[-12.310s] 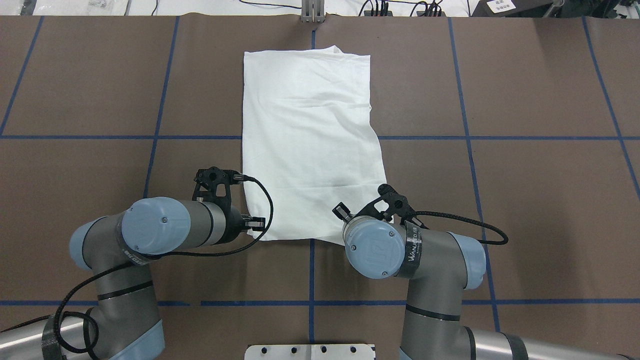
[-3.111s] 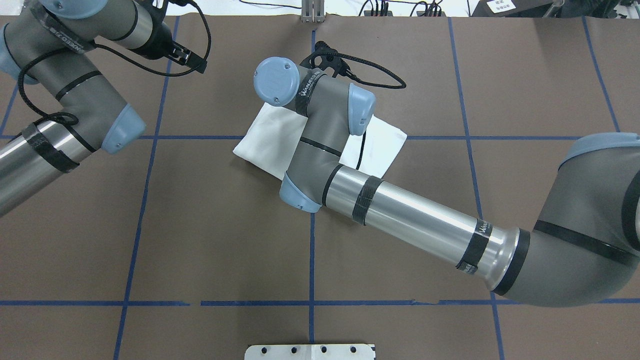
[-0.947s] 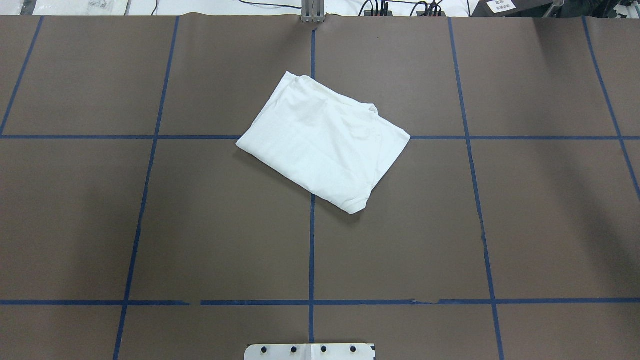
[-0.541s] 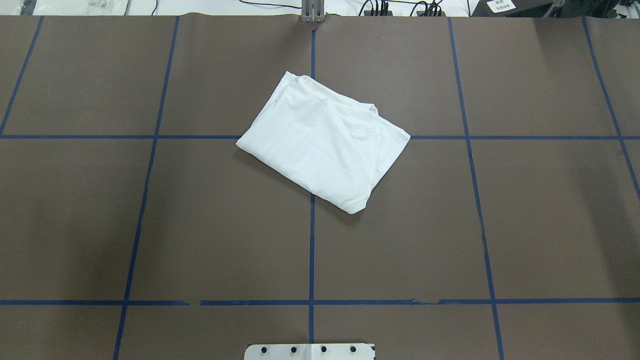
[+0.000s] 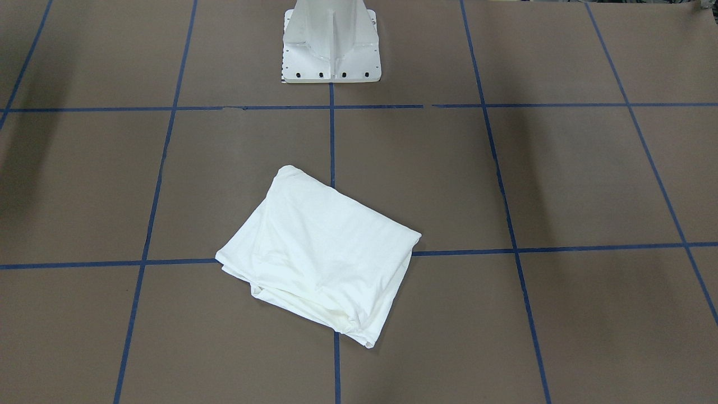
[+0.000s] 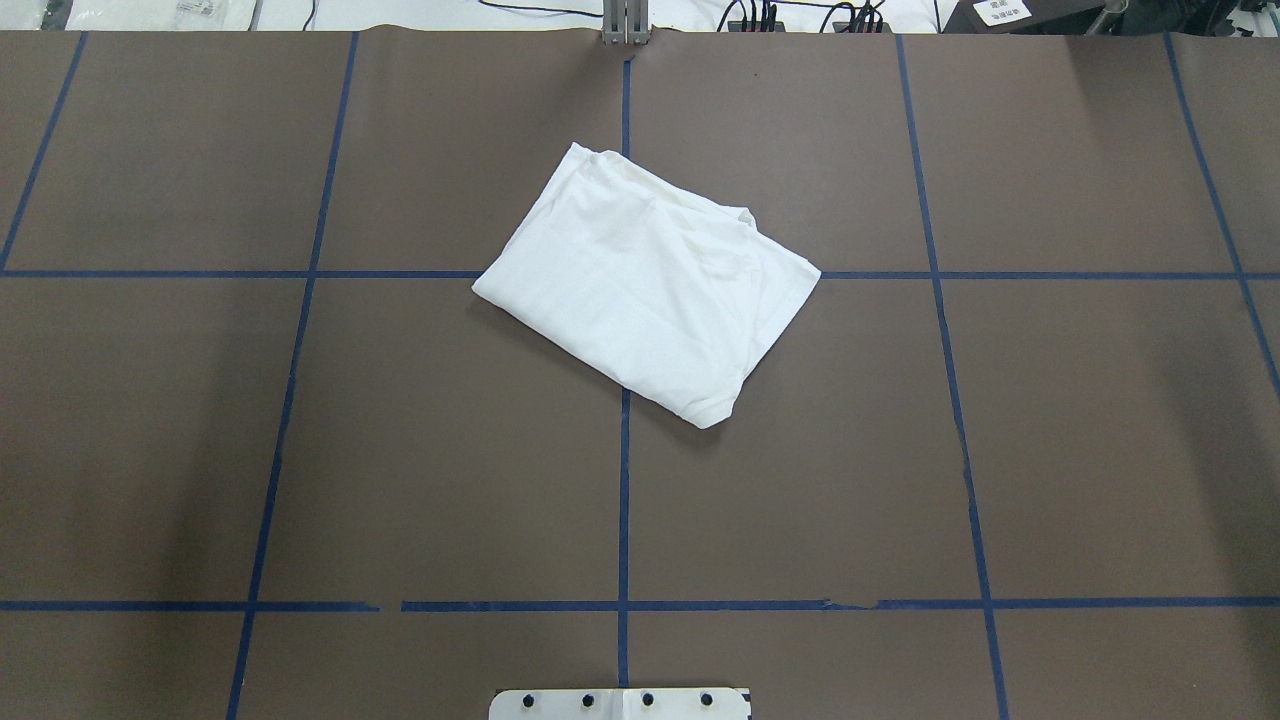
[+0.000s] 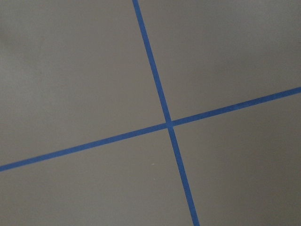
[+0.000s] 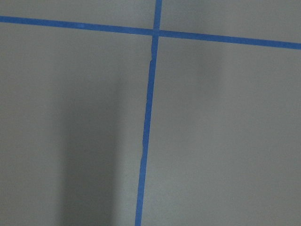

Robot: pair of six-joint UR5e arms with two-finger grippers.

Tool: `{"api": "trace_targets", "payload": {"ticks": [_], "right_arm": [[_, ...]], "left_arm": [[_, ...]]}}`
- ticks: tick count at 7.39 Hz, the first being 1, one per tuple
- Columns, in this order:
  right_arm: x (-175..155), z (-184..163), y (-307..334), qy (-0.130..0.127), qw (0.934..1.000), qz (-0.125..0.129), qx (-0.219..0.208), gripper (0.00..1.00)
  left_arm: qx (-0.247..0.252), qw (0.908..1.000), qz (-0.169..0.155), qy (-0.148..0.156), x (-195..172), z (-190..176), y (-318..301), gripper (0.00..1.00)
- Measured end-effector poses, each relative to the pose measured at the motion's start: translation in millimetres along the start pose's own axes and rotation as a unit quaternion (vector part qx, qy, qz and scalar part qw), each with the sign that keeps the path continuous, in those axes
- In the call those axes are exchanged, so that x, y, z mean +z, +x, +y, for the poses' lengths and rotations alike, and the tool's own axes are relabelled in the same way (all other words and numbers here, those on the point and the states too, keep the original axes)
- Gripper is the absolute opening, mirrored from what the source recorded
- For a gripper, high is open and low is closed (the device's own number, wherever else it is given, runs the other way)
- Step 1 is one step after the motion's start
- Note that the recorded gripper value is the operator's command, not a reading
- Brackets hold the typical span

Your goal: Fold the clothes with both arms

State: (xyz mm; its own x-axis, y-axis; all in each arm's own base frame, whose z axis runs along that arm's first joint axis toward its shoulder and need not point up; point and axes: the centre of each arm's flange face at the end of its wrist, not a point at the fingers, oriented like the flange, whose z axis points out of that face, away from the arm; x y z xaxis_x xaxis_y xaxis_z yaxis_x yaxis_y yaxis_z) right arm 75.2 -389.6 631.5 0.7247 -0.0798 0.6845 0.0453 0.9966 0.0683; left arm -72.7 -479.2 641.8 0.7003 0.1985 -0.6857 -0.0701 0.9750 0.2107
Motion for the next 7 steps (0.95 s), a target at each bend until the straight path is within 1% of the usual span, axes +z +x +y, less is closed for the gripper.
{"api": "trace_targets", "payload": {"ticks": [3, 4, 7], "right_arm": [[-2.4, -1.9, -2.3, 0.003, 1.0, -0.001, -0.001, 1.0], [-2.4, -1.8, -2.3, 0.003, 1.0, -0.001, -0.002, 1.0], [-1.4, -0.6, -1.5, 0.002, 1.0, -0.001, -0.002, 1.0]], "left_arm": [[-0.033, 0.9988, 0.006, -0.035, 4.6, 14.7, -3.3, 1.0], [-0.036, 0.9986, 0.007, -0.038, 3.3, 18.0, -1.4, 1.0], [-0.033, 0.9988, 0.007, -0.035, -0.9, 19.4, 3.5, 1.0]]}}
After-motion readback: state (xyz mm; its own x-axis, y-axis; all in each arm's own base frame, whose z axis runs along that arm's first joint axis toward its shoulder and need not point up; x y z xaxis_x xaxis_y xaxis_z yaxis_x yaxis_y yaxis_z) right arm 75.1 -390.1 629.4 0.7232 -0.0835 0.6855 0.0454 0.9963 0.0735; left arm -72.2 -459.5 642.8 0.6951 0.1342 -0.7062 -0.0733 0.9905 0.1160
